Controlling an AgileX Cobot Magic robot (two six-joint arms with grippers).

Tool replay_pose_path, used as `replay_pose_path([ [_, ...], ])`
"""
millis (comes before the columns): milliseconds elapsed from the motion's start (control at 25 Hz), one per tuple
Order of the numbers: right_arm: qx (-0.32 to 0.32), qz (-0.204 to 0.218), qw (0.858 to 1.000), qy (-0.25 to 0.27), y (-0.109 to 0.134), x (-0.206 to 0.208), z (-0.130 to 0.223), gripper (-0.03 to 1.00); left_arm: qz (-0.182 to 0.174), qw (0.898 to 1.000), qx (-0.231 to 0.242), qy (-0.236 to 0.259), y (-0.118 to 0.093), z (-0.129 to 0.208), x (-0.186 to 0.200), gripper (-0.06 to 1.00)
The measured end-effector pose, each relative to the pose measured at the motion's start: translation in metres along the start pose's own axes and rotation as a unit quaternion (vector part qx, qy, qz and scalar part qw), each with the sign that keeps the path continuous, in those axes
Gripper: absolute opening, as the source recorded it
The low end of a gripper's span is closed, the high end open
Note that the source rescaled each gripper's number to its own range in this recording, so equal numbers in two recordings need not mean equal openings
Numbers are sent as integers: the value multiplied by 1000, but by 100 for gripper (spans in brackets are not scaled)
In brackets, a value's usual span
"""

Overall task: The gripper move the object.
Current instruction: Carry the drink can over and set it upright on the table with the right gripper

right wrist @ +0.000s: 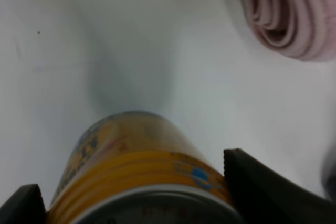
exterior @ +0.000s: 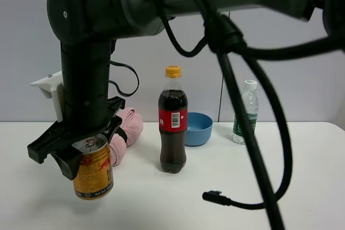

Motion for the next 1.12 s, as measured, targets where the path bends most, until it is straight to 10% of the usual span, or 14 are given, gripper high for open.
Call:
replay_pose_path([
  [1120, 68, -24, 997, -27, -7, -53, -3, 1, 0, 1000, 0, 0, 0, 0, 0, 100],
])
Point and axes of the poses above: a point on each arm's last joint axis where the gripper is mounted, x pointing back along that axis away from the gripper, y along the wrist's bending axis when the last joint is at zero, z = x × y, the point moved 5 cm from there along -x, pointing out along that axis toward the gripper, and after that the axes turned 5 degrees about -x, right-handed, at the moved point
